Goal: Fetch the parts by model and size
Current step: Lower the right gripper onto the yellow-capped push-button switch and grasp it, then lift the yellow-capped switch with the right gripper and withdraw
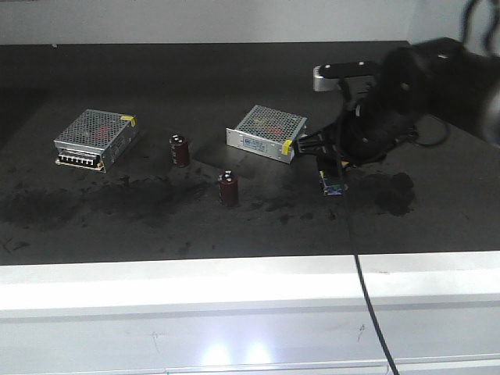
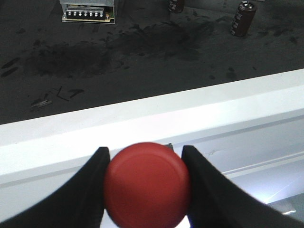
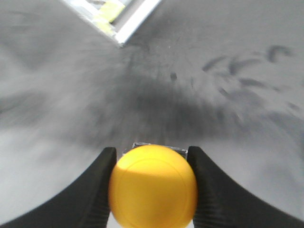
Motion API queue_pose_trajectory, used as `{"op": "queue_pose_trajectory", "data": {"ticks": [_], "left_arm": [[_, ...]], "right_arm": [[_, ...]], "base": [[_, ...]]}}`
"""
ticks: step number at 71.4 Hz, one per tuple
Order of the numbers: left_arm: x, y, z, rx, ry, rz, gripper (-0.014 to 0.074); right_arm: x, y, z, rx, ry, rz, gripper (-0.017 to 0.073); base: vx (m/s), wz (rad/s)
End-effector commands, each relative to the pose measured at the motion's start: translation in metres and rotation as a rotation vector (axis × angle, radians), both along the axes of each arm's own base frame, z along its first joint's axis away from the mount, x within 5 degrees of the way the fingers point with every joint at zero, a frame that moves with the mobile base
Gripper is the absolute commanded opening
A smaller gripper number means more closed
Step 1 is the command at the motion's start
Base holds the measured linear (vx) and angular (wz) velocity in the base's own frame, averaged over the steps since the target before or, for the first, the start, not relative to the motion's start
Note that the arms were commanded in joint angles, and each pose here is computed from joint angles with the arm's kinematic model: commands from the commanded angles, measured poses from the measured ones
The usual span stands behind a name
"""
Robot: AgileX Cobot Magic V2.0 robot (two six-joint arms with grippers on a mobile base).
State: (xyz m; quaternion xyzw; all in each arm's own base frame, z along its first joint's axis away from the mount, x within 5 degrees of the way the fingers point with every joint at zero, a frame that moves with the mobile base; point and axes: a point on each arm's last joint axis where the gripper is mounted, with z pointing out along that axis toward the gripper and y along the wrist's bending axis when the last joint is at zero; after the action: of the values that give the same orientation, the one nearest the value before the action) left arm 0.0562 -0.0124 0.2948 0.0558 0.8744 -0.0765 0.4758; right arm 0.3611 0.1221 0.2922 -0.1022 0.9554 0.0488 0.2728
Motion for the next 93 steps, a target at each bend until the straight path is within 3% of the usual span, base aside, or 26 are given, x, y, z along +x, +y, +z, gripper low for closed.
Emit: {"op": "queue_pose_trajectory", "data": {"ticks": [1,11,25,41,55,65,74,93], "left_arm": [[0.003,-0.001,0.013,-0.023,-0.084,-0.007,-0.0006],[0.003,-0.001,0.013,-0.023,-0.084,-0.007,-0.0006],[0.003,-0.001,0.013,-0.023,-0.084,-0.007,-0.0006],[0.003,-0.001,0.013,-0.023,-0.084,-0.007,-0.0006],[0.003,-0.001,0.013,-0.023,-0.084,-0.007,-0.0006],[0.003,-0.001,0.013,-0.023,-0.084,-0.007,-0.0006],[0.003,-0.001,0.013,-0.023,-0.084,-0.007,-0.0006],[0.003,-0.001,0.013,-0.023,-0.084,-0.007,-0.0006]], "right_arm": [[-0.030,-0.011,0.032,0.052,-0.223,0.010,-0.0010],[-0.074,-0.026,0.040,0.086,-0.347,0.022,-0.0010],[-0.140,-0.050,0.046,0.085,-0.511,0.054,-0.0010],[-0.219,-0.076,0.062,0.162,-0.804,0.064,-0.0010],[-0.270,-0.094,0.053,0.207,-0.941,0.056,-0.0010],[-0.289,-0.101,0.036,0.209,-0.952,0.051,-0.0010],[-0.292,-0.102,0.019,0.203,-0.865,0.039,-0.0010],[-0.291,-0.103,0.014,0.183,-0.822,0.037,-0.0010]], "base": [[0.00,0.00],[0.00,0.00],[0.00,0.00],[0.00,0.00],[0.00,0.00],[0.00,0.00],[0.00,0.00],[0.00,0.00]]}}
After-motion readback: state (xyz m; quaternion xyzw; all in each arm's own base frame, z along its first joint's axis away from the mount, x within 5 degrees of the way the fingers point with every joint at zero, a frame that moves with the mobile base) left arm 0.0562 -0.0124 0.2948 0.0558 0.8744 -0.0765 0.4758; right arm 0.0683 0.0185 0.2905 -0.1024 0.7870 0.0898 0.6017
